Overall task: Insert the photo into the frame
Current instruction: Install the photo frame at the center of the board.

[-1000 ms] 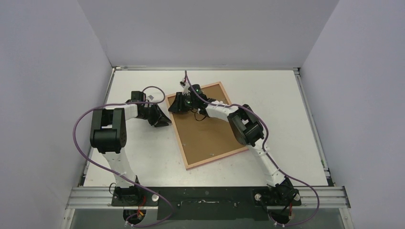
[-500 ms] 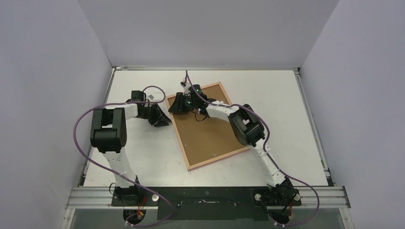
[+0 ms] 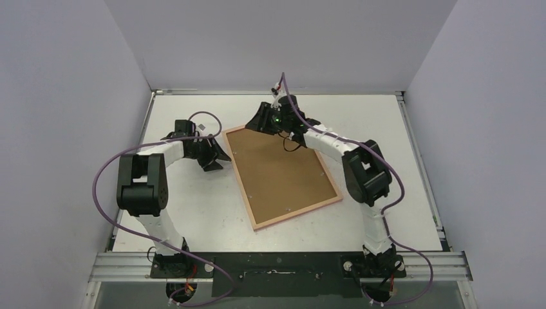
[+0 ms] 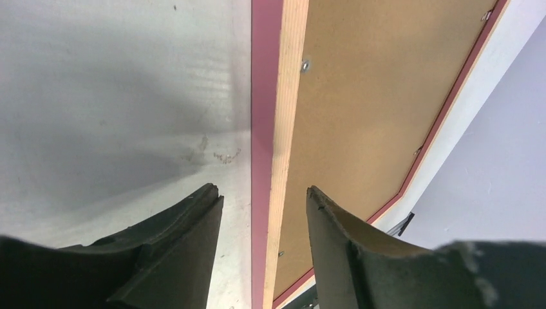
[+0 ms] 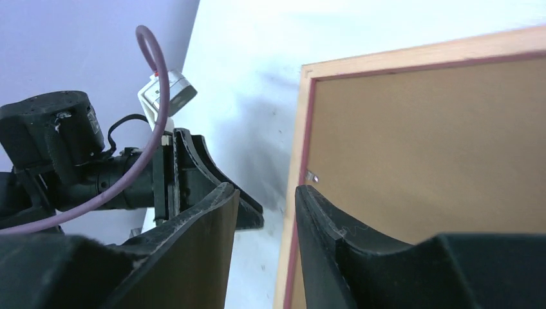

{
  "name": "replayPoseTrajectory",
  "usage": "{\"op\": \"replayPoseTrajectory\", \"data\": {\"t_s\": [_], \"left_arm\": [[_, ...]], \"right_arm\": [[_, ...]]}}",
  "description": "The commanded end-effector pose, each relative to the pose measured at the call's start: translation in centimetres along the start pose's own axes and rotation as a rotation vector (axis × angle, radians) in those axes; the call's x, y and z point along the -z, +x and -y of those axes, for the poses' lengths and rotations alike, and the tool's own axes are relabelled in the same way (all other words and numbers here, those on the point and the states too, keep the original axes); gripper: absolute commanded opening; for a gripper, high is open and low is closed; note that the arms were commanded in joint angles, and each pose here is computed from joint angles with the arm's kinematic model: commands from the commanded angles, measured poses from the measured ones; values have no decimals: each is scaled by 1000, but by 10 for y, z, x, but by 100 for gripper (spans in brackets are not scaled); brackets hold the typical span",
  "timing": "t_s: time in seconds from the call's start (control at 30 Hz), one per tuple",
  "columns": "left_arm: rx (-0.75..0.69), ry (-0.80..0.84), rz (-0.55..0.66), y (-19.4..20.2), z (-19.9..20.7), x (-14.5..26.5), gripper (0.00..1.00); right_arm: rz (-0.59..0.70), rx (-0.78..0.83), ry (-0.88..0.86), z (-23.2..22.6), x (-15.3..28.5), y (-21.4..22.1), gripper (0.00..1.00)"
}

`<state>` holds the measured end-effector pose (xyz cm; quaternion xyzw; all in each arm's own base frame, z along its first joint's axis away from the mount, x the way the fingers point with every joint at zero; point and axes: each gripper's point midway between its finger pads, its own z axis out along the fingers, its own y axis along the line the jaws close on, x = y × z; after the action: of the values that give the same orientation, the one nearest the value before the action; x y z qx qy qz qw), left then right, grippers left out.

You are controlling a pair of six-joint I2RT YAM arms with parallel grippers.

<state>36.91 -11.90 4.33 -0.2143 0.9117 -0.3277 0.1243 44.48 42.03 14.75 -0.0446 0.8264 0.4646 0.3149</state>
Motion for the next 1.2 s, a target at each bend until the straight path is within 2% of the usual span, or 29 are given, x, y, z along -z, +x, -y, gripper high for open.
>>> {"op": "replayPoseTrajectory", "data": {"t_s": [0.0, 0.1, 0.33, 0.57, 0.7, 0.8, 1.17], "left_arm": [[-60, -2, 53, 4, 11, 10, 52], [-89, -10, 58, 13, 15, 5, 56], [-96, -125, 103, 20, 5, 0, 58], [-104, -83, 95, 27, 5, -5, 57], [-112, 29, 39, 34, 19, -16, 51], [-103, 35, 21, 36, 18, -20, 46], [-60, -13, -17, 44, 1, -30, 23]], "right_arm": [[12, 92, 139, -1, 62, -7, 40], [-24, 136, 251, 13, 98, 9, 44], [-140, 129, 414, 35, 168, 65, 48], [-270, 49, 460, 43, 182, 136, 49], [-365, 36, 479, 42, 175, 177, 47], [-393, 8, 503, 47, 173, 196, 44], [-437, 0, 567, 68, 169, 217, 41]]}}
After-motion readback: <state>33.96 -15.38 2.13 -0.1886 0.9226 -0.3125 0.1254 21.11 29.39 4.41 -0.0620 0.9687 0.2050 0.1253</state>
